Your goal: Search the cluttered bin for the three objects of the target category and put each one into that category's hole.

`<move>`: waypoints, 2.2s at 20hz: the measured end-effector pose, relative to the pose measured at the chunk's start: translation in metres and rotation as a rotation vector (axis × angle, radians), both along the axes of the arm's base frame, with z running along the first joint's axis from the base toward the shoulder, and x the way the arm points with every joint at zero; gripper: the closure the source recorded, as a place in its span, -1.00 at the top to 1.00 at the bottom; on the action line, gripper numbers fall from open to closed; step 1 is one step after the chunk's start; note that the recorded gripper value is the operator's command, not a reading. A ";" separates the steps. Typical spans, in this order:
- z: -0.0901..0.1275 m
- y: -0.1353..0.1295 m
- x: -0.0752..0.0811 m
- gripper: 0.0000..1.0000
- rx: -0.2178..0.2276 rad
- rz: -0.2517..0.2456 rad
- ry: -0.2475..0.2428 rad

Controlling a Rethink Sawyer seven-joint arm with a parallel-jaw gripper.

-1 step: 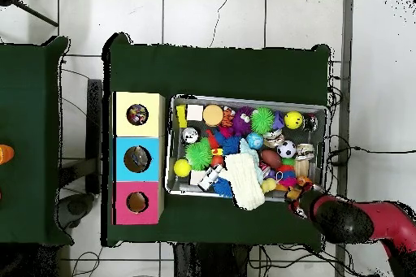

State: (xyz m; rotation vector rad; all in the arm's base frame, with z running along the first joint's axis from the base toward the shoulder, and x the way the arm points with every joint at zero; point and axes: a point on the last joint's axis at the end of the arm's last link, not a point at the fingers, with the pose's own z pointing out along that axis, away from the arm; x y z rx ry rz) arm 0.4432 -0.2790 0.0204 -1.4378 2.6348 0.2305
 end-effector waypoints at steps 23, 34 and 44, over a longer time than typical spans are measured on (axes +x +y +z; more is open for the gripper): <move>-0.004 -0.024 -0.001 1.00 -0.012 0.064 -0.034; -0.008 -0.057 0.010 1.00 -0.024 0.230 -0.083; -0.009 -0.057 0.013 1.00 -0.015 0.245 -0.092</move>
